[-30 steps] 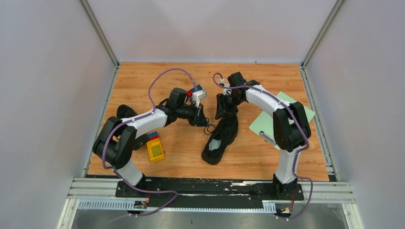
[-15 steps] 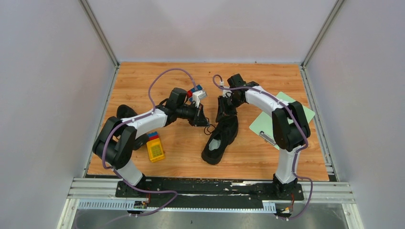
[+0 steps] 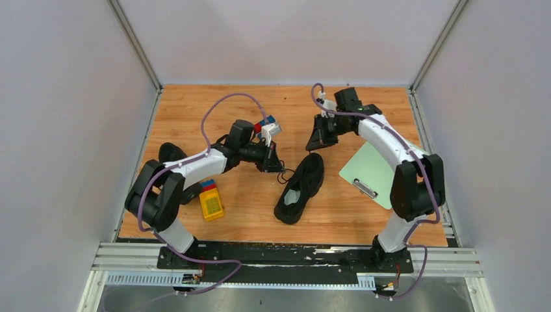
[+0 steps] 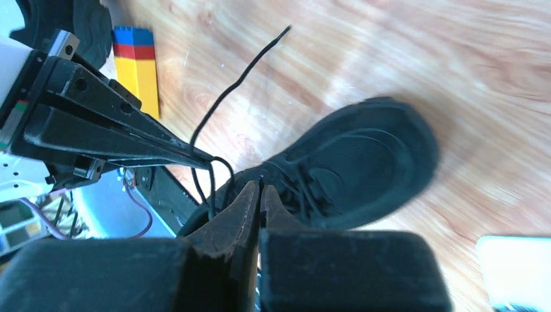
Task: Tie the shoes
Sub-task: Tie the shoelace on the shoe.
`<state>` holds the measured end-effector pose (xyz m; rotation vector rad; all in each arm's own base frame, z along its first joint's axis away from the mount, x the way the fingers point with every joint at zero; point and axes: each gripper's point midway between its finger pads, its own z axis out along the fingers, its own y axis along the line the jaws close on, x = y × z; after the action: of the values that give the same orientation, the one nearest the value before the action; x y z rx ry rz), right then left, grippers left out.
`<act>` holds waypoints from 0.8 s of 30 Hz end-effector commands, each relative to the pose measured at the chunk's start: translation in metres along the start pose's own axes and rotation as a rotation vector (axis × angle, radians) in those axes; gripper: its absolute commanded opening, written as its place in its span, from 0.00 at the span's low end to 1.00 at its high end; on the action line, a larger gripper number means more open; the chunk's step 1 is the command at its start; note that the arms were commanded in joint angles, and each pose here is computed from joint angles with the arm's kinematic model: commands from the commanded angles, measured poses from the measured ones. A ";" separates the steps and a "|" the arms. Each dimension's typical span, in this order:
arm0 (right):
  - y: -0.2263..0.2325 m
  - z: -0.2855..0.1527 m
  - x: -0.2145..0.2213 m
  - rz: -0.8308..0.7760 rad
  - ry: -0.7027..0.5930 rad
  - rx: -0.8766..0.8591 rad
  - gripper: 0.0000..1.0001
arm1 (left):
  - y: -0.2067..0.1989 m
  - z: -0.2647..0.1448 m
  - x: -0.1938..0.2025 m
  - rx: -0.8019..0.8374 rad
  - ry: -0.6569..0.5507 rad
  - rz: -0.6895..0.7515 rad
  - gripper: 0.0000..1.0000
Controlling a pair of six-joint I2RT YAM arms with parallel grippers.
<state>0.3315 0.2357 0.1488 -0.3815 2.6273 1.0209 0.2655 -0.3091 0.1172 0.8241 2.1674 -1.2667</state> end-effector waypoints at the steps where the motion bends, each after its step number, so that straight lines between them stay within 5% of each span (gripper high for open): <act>1: -0.016 -0.044 -0.010 -0.042 -0.120 0.047 0.00 | -0.014 -0.007 -0.015 0.020 -0.051 0.084 0.04; 8: -0.049 -0.083 0.018 -0.015 -0.188 0.155 0.00 | -0.020 -0.010 -0.023 0.044 -0.099 0.059 0.46; 12: -0.055 -0.098 0.034 -0.066 -0.207 0.210 0.00 | -0.003 -0.006 -0.029 -0.040 -0.143 -0.156 0.66; 20: -0.047 -0.122 0.051 -0.133 -0.171 0.266 0.00 | 0.039 -0.011 -0.023 -0.241 -0.217 -0.453 0.80; 24: -0.045 -0.125 0.055 -0.151 -0.179 0.266 0.00 | 0.054 -0.013 -0.019 -0.301 -0.289 -0.627 0.76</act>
<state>0.2775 0.1161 0.1763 -0.3504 2.5260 0.6689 0.2982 -0.2906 0.1080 0.1312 2.3675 -1.2103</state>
